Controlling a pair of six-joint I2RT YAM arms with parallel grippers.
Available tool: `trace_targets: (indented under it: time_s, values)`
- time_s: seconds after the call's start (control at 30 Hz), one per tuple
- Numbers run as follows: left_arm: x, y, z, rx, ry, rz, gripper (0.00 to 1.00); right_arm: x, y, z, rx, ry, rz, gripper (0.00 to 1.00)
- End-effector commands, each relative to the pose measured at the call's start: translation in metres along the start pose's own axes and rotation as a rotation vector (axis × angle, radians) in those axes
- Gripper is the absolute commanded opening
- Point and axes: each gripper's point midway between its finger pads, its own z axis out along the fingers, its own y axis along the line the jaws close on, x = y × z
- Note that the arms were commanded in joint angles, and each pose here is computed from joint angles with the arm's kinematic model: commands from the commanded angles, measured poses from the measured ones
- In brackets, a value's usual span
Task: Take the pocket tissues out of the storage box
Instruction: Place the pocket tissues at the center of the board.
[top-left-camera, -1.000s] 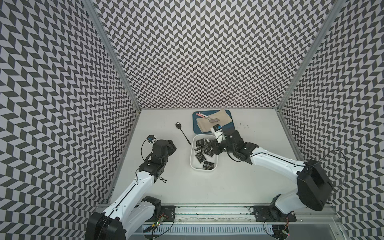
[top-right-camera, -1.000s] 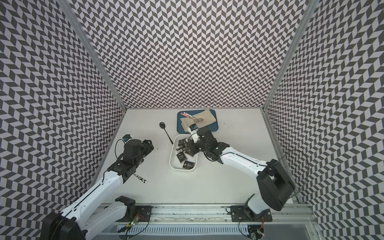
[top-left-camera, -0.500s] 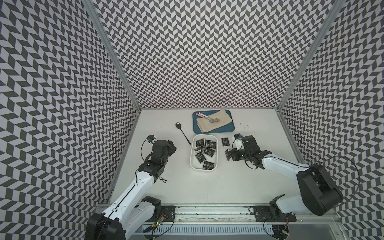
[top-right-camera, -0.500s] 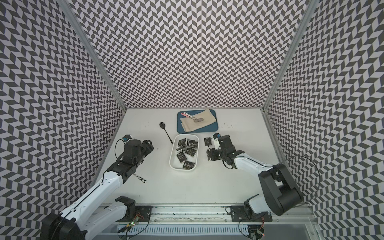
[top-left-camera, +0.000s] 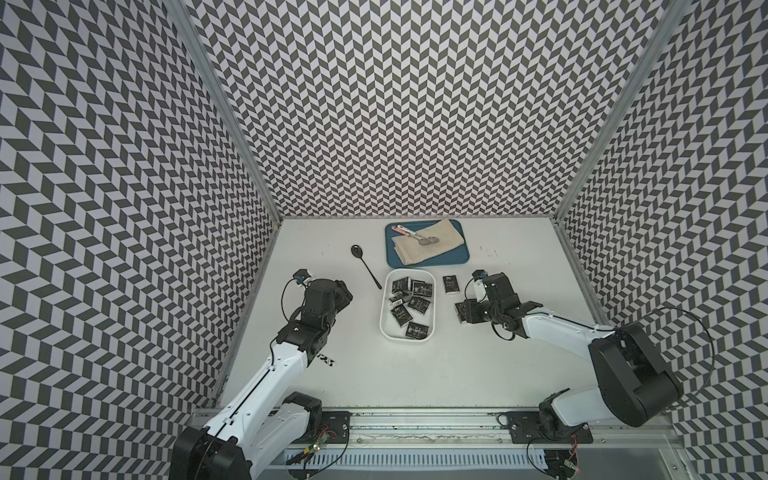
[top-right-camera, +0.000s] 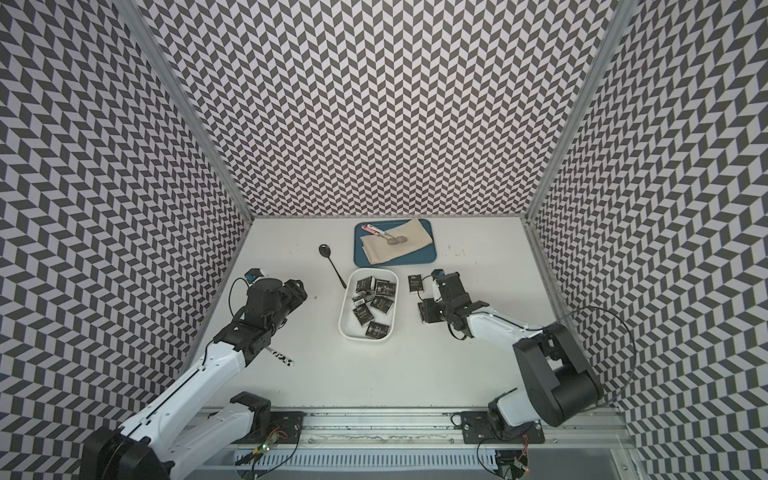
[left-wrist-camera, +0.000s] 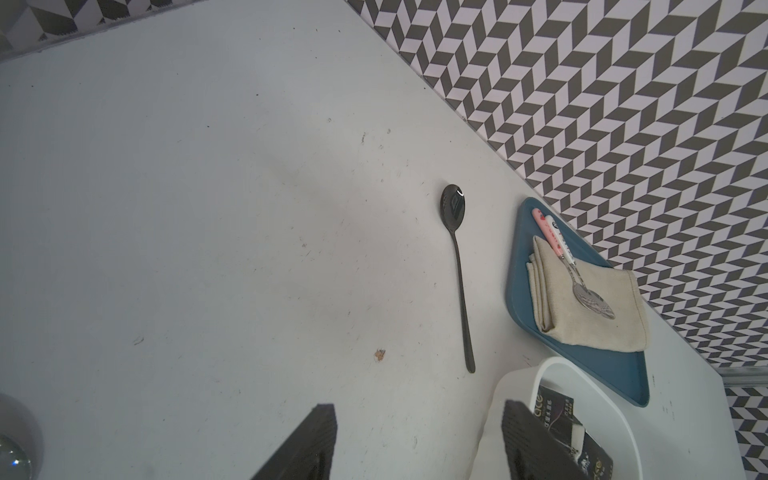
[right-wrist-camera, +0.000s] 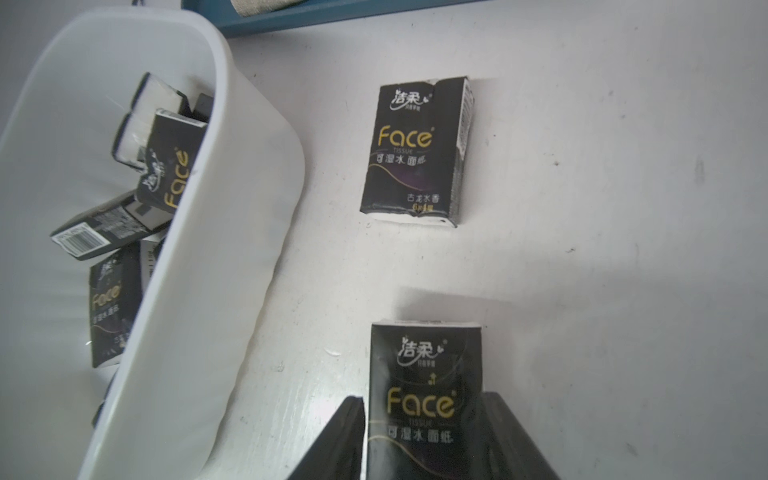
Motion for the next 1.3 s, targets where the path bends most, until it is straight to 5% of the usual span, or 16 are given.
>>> trace_targets:
  time_s: [0.0, 0.57, 0.77, 1.27]
  values:
    - [-0.006, -0.009, -0.002, 0.027, 0.002, -0.005, 0.68, -0.018, -0.006, -0.008, 0.051, -0.049, -0.013, 0.49]
    - [-0.005, -0.012, -0.004, 0.043, 0.008, -0.005, 0.68, -0.003, -0.009, 0.009, 0.057, 0.034, -0.001, 0.40]
    - [-0.005, -0.012, -0.003, 0.045, 0.009, -0.004, 0.67, 0.005, -0.012, 0.019, 0.067, 0.075, 0.019, 0.30]
    - [-0.005, -0.019, -0.003, 0.073, 0.015, 0.007, 0.68, 0.008, -0.057, 0.008, 0.173, 0.048, 0.181, 0.21]
